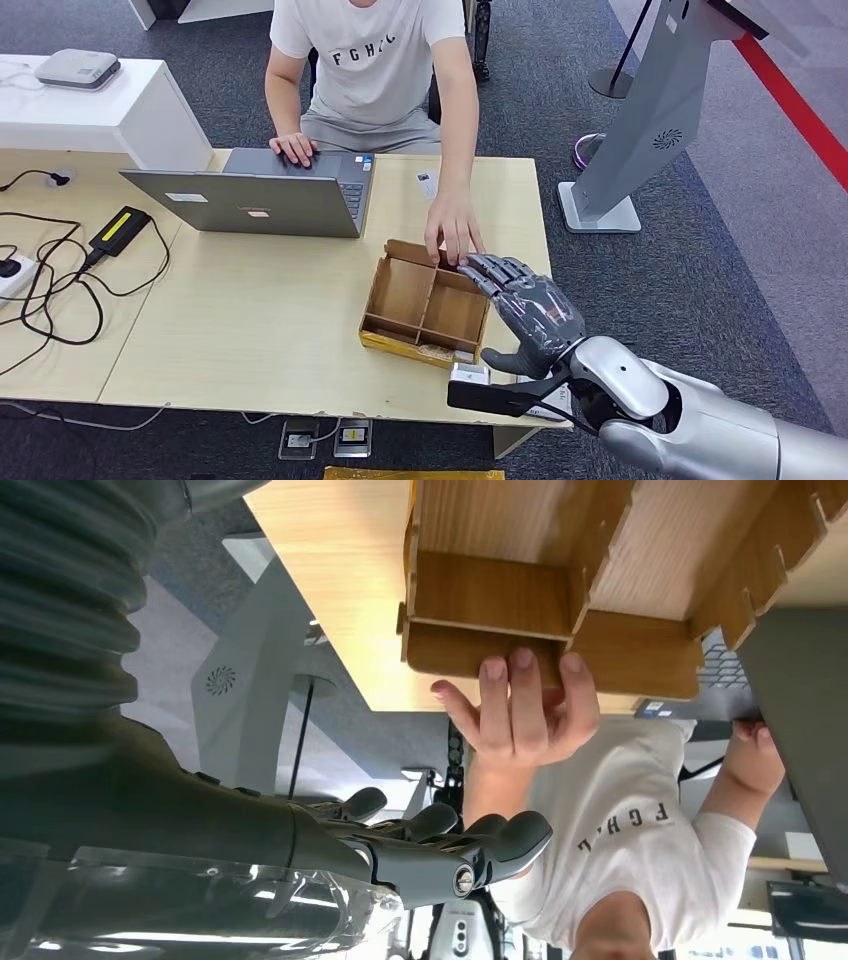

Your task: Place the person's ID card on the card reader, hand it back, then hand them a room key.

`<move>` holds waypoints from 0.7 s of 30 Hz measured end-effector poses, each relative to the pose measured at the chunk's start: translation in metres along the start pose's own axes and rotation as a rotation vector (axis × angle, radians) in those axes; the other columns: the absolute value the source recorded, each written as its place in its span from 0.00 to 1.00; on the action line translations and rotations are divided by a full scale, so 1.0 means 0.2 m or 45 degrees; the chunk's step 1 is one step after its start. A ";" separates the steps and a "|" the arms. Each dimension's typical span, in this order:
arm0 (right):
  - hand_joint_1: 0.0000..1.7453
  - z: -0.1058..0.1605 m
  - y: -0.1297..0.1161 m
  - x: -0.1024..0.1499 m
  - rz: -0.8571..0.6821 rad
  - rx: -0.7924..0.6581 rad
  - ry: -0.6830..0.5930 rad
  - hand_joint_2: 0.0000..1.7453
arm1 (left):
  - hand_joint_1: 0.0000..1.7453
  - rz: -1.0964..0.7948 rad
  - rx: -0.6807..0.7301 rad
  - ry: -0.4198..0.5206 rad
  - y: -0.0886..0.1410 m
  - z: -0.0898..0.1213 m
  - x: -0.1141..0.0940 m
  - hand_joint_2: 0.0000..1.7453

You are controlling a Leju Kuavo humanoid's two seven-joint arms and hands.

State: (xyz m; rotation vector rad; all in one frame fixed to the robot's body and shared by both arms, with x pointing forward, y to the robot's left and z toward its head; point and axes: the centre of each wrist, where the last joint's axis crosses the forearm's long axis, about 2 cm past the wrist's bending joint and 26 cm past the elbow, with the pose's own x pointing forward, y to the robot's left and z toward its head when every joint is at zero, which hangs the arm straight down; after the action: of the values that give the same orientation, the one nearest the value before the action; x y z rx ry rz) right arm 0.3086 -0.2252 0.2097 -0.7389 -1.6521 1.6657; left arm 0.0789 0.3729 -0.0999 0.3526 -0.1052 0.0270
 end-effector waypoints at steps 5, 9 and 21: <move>0.00 0.01 0.03 0.01 -0.009 0.030 -0.001 1.00 | 0.00 0.000 -0.001 0.000 0.00 0.00 0.00 0.00; 0.00 0.02 0.04 0.01 -0.013 0.037 -0.002 1.00 | 0.00 0.000 -0.001 0.000 -0.01 0.00 0.00 0.00; 0.00 0.05 0.11 0.04 -0.017 0.088 -0.008 1.00 | 0.00 0.000 -0.010 0.000 -0.02 0.01 0.00 0.00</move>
State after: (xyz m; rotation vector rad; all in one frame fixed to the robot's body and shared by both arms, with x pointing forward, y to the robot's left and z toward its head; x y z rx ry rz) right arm 0.2946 -0.2246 0.1890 -0.6880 -1.5921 1.7085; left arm 0.0790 0.3680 -0.1006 0.3446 -0.1050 0.0264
